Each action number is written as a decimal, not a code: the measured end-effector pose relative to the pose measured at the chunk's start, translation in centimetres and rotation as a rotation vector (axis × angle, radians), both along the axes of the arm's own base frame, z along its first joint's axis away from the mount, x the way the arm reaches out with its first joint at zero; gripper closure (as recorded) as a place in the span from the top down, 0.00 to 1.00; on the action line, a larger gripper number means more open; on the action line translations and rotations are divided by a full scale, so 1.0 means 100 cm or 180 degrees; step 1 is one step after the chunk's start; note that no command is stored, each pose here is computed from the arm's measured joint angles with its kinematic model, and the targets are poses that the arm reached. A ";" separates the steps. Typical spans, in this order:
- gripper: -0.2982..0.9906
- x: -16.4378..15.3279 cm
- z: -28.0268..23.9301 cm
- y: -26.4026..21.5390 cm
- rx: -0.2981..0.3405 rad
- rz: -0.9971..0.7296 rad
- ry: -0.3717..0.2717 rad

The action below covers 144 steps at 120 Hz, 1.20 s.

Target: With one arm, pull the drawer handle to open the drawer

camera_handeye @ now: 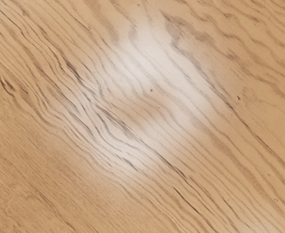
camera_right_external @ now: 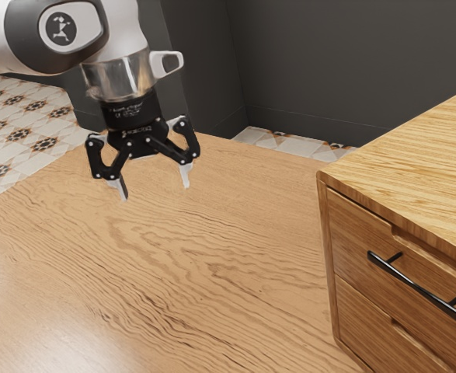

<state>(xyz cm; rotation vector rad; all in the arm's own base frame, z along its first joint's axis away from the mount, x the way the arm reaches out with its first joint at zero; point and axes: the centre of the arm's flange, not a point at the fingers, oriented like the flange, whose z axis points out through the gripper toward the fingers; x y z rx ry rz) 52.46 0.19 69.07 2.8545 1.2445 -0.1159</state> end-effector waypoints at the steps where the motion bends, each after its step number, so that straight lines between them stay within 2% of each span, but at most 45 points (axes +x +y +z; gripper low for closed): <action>1: 0.77 0.001 0.000 0.000 0.0001 0.0032 -0.0017; 25: 0.77 0.010 0.008 0.006 -0.0001 0.0681 -0.0259; 31: 0.77 0.004 0.036 0.008 -0.0013 0.0813 -0.0441; 38: 0.77 -0.031 0.092 0.009 -0.0102 0.0907 -0.0792; 45: 0.77 -0.086 0.138 -0.001 -0.0212 0.0936 -0.1101; 54: 0.77 -0.135 0.123 -0.054 -0.0264 0.0728 -0.1140; 68: 0.77 -0.168 0.079 -0.088 -0.0349 0.0709 -0.1220; 93: 0.77 -0.194 0.046 -0.125 -0.0510 0.0857 -0.1566; 107: 0.77 -0.196 0.029 -0.152 -0.0654 0.0935 -0.1676; 121: 0.77 -0.194 0.027 -0.176 -0.0715 0.1060 -0.1845; 129: 0.76 -0.187 0.023 -0.185 -0.0772 0.1209 -0.1862; 144: 0.76 -0.161 0.000 -0.203 -0.0767 0.1521 -0.1776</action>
